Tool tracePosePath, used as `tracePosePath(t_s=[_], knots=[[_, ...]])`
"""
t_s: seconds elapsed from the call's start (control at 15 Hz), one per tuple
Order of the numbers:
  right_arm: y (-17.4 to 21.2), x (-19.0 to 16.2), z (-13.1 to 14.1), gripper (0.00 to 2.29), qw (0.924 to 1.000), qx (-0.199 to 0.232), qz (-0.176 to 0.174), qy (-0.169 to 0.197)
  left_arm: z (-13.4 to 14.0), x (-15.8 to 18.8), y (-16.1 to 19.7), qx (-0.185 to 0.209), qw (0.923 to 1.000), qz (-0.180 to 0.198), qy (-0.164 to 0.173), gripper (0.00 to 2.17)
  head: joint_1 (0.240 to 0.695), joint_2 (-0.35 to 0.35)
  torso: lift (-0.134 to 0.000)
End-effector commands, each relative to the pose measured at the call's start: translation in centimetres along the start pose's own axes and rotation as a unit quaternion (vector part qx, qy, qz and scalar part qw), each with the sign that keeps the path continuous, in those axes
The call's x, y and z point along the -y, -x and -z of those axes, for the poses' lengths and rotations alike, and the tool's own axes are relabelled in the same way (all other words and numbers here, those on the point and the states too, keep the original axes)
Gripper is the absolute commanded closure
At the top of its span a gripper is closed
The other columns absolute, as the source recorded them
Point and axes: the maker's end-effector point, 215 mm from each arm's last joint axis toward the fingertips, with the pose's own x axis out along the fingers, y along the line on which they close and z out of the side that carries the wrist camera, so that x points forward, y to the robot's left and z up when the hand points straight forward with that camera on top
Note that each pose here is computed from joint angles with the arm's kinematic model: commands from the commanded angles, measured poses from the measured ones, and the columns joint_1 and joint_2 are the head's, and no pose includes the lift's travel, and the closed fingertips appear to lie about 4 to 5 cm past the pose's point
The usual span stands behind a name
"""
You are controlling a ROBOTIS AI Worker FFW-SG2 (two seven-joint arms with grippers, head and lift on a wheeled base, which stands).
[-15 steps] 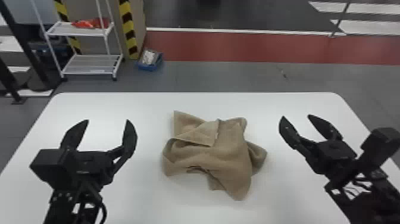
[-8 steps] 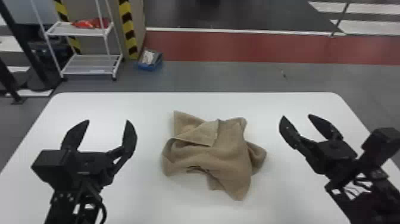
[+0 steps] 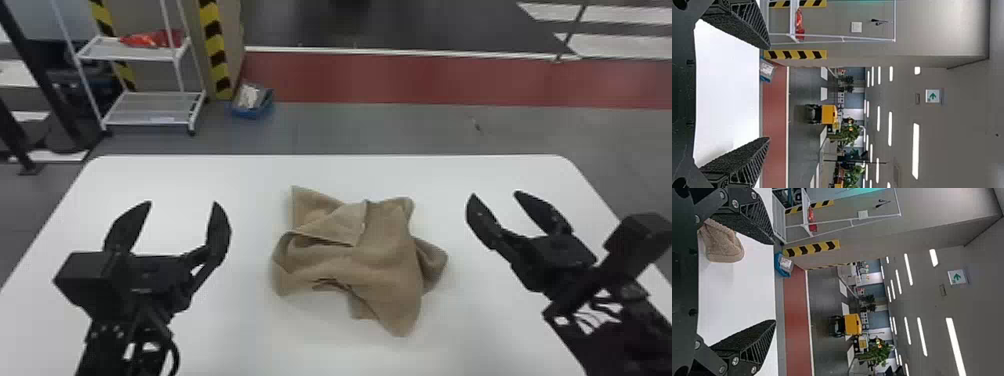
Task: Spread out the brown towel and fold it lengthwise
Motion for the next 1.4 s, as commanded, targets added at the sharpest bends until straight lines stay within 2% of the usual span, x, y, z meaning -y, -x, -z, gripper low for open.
tracePosePath(t_s=[0.0, 0.13, 0.27, 0.47, 0.67, 0.87, 1.07, 1.27, 1.33], knots=[[-0.8, -2.4, 0.3, 0.19, 0.9998, -0.003, -0.021, -0.001, 0.3, 0.2, 0.1, -0.003, 1.0, 0.001, 0.0, 0.06, 0.695, -0.038, -0.124], [-2.5, -7.2, 1.5, 0.19, 0.9978, -0.023, -0.062, 0.006, 0.7, 0.4, 0.1, -0.009, 0.9999, 0.005, -0.001, 0.06, 0.695, -0.022, -0.124], [-3.7, -13.2, 3.4, 0.19, 0.9926, -0.043, -0.11, 0.027, 0.7, 0.7, 0.1, -0.01, 0.9999, 0.009, 0.0, 0.06, 0.695, 0.01, -0.124], [-4.9, -19.2, 5.5, 0.21, 0.9841, -0.069, -0.151, 0.062, 0.7, 0.8, 0.2, -0.01, 0.9999, 0.011, -0.003, 0.07, 0.695, 0.118, -0.124], [-5.3, -20.6, 8.8, 0.22, 0.976, -0.115, -0.157, 0.097, 0.8, 0.4, 0.3, -0.011, 0.9999, 0.009, -0.006, 0.07, 0.695, 0.177, -0.124], [-5.7, -21.5, 9.9, 0.29, 0.9713, -0.131, -0.163, 0.114, 0.7, 0.8, 0.3, -0.01, 0.9999, 0.013, -0.004, 0.07, 0.695, 0.213, -0.124], [-5.9, -20.0, 11.8, 0.35, 0.9664, -0.17, -0.142, 0.13, 0.7, 0.8, 0.3, -0.01, 0.9998, 0.014, -0.004, 0.07, 0.695, 0.219, -0.124], [-6.3, -19.4, 12.3, 0.35, 0.9645, -0.183, -0.136, 0.134, 0.7, 0.8, 0.3, -0.01, 0.9999, 0.013, -0.005, 0.07, 0.695, 0.207, -0.124], [-6.4, -19.1, 12.4, 0.41, 0.9644, -0.185, -0.134, 0.134, 0.7, 0.7, 0.2, -0.01, 0.9999, 0.013, -0.005, 0.07, 0.695, 0.204, -0.124]])
